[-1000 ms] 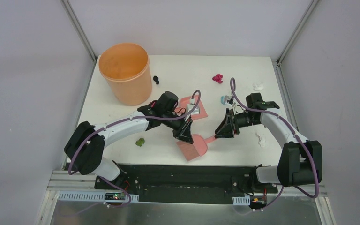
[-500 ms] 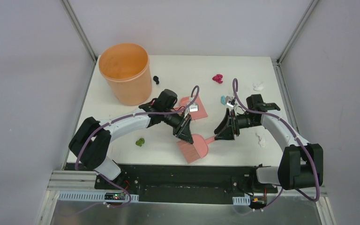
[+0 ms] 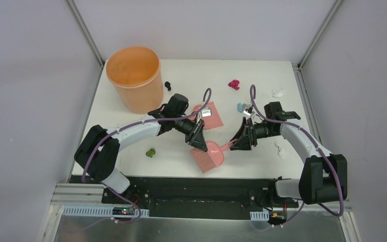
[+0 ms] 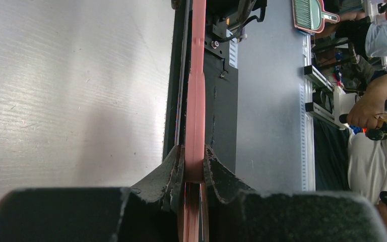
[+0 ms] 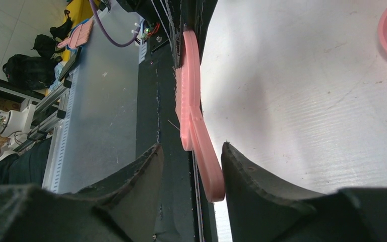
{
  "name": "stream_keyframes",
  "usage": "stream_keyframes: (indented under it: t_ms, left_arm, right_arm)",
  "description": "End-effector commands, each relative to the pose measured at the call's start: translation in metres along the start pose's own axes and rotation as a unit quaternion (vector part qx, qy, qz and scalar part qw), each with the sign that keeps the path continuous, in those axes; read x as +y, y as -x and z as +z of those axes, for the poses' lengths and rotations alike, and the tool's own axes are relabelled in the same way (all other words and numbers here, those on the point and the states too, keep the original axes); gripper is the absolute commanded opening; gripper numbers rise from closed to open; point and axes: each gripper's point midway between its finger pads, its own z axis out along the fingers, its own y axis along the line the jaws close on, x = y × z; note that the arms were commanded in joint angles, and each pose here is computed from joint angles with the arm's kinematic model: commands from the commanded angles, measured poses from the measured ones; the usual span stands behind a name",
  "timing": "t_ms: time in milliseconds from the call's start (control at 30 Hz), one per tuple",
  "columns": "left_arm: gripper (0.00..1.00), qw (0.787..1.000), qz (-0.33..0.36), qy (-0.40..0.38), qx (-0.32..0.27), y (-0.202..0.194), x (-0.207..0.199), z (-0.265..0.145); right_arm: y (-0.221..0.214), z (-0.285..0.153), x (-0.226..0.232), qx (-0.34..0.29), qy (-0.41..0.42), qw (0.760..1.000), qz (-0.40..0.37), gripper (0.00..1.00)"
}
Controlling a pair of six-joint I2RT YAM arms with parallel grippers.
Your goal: Sweep away the paper scraps from the table
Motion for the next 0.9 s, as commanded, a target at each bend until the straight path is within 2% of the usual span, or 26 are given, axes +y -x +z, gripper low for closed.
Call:
stream_keyframes:
  t_ms: [0,67,533,600,667,700,733,800,867]
  left_arm:
    - [0.0,0.999,0.028,-0.023,-0.013,0.019,-0.01,-0.003]
    - [0.0,0.999,0.026,-0.021,-0.013,0.019,-0.009,-0.003]
    - [0.0,1.0,0.015,-0.012,-0.011,0.019,-0.003,-0.002]
    - [0.0,1.0,0.014,-0.01,-0.01,0.018,-0.002,-0.002]
    - [0.0,1.0,0.012,0.0,-0.011,0.018,0.001,-0.002]
    - [0.0,1.0,0.007,0.018,-0.01,0.018,0.006,-0.003]
    - [0.04,0.999,0.006,0.048,-0.012,0.019,0.015,-0.005]
    - [0.19,0.993,0.01,0.119,-0.018,0.023,0.034,-0.014]
    - [0.26,0.971,0.022,0.234,-0.039,0.028,0.063,-0.033]
  right_arm:
    - [0.015,0.002,0.004,-0.026,0.017,0.999,-0.039,0.47]
    - [0.013,0.002,0.002,-0.022,0.014,0.999,-0.035,0.42]
    - [0.014,0.003,-0.002,-0.017,0.013,0.999,-0.032,0.23]
    - [0.013,0.003,-0.003,-0.015,0.011,0.999,-0.03,0.14]
    - [0.015,0.002,-0.005,-0.013,0.008,0.999,-0.03,0.0]
    - [0.015,0.002,-0.006,-0.013,0.006,1.0,-0.027,0.0]
    - [0.017,0.001,-0.008,-0.015,0.005,1.0,-0.024,0.0]
    - [0.023,-0.003,-0.009,-0.025,0.002,1.0,-0.013,0.0]
    - [0.031,-0.012,-0.016,-0.031,-0.022,0.999,0.006,0.0]
